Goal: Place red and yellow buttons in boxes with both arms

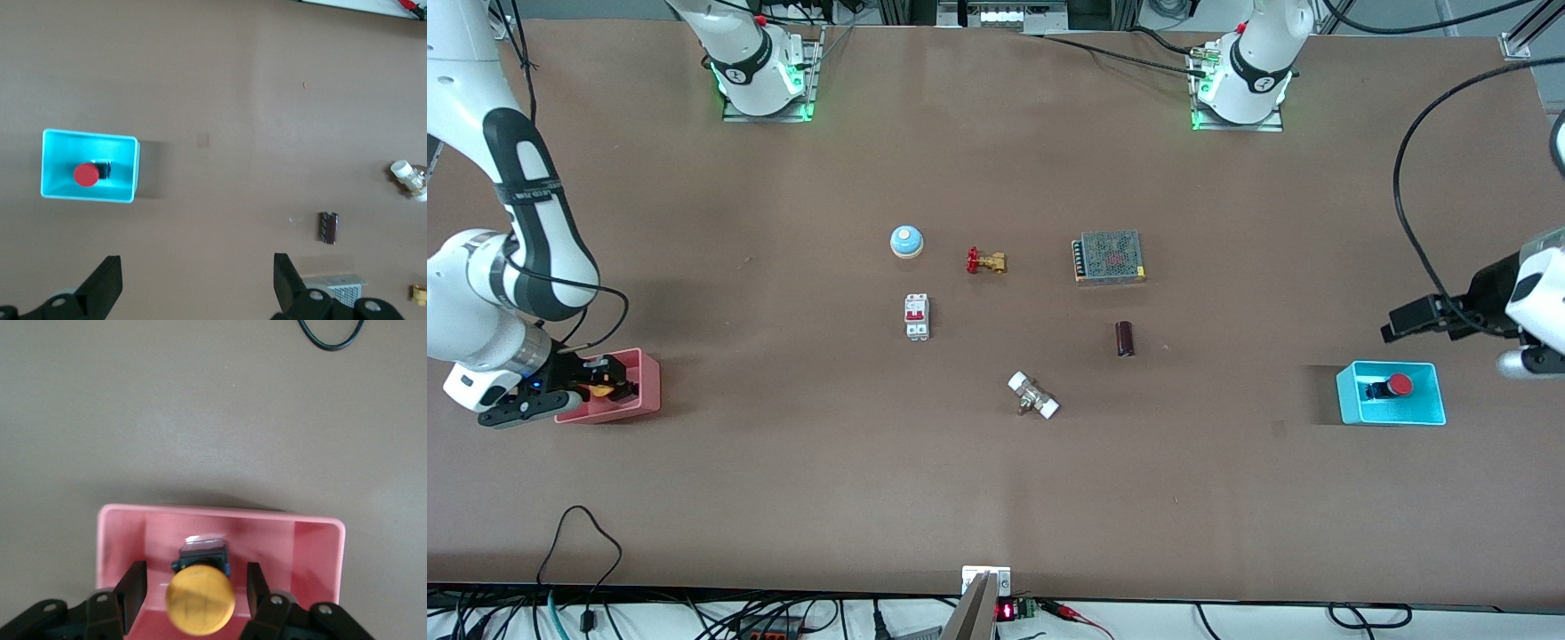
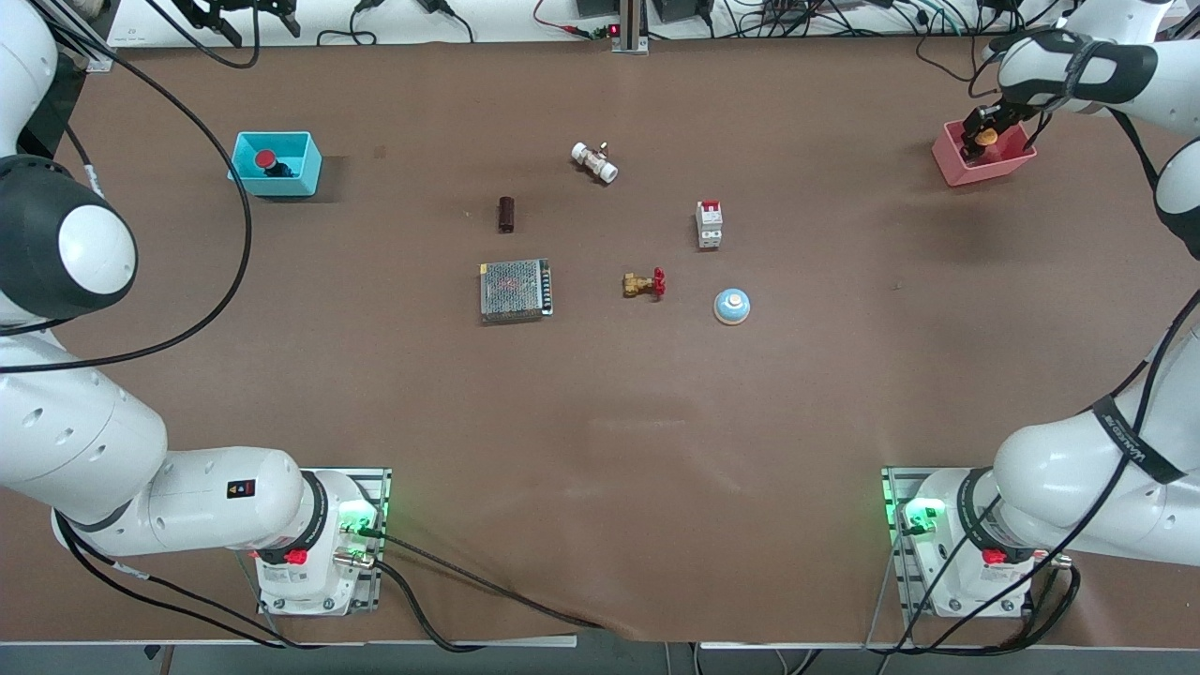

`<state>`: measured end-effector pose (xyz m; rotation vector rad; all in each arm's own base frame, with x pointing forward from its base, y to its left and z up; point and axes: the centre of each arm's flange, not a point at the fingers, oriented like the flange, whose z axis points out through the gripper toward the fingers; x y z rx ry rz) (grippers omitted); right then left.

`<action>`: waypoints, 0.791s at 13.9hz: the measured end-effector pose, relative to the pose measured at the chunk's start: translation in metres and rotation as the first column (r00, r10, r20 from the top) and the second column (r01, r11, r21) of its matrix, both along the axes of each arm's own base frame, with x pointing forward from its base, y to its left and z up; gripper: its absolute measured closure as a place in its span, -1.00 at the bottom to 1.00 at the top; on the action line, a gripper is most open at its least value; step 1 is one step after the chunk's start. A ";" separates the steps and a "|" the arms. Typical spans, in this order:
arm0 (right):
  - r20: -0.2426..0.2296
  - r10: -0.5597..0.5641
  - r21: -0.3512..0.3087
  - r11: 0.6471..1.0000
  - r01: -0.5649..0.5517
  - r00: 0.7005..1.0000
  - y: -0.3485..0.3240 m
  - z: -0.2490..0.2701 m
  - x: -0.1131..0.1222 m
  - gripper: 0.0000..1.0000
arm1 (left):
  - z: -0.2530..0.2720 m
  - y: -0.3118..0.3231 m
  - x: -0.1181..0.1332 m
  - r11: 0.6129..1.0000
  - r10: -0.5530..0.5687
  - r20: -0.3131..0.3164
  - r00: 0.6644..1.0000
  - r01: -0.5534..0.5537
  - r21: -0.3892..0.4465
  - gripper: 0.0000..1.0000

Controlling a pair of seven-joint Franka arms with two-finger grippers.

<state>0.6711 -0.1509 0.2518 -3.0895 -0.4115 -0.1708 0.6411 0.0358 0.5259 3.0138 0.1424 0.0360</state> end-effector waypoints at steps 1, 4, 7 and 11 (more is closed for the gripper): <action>-0.006 -0.004 0.008 1.000 0.004 1.000 0.001 0.007 0.000 -0.37 | 0.002 -0.002 -0.002 1.000 -0.001 -0.001 1.000 0.001 0.004 -1.00; -0.045 -0.001 0.020 1.000 0.002 0.999 0.002 0.030 -0.002 -0.37 | 0.003 -0.007 -0.003 1.000 -0.011 0.003 1.000 0.011 0.019 -1.00; -0.092 0.021 0.018 1.000 -0.020 0.995 0.007 0.098 -0.004 -0.34 | 0.002 -0.007 -0.002 1.000 -0.013 0.009 1.000 0.013 0.013 -1.00; -0.156 -0.035 -0.045 0.999 0.029 0.987 0.079 0.213 -0.032 -0.01 | 0.003 -0.005 -0.003 1.000 0.001 0.010 1.000 -0.001 0.008 -1.00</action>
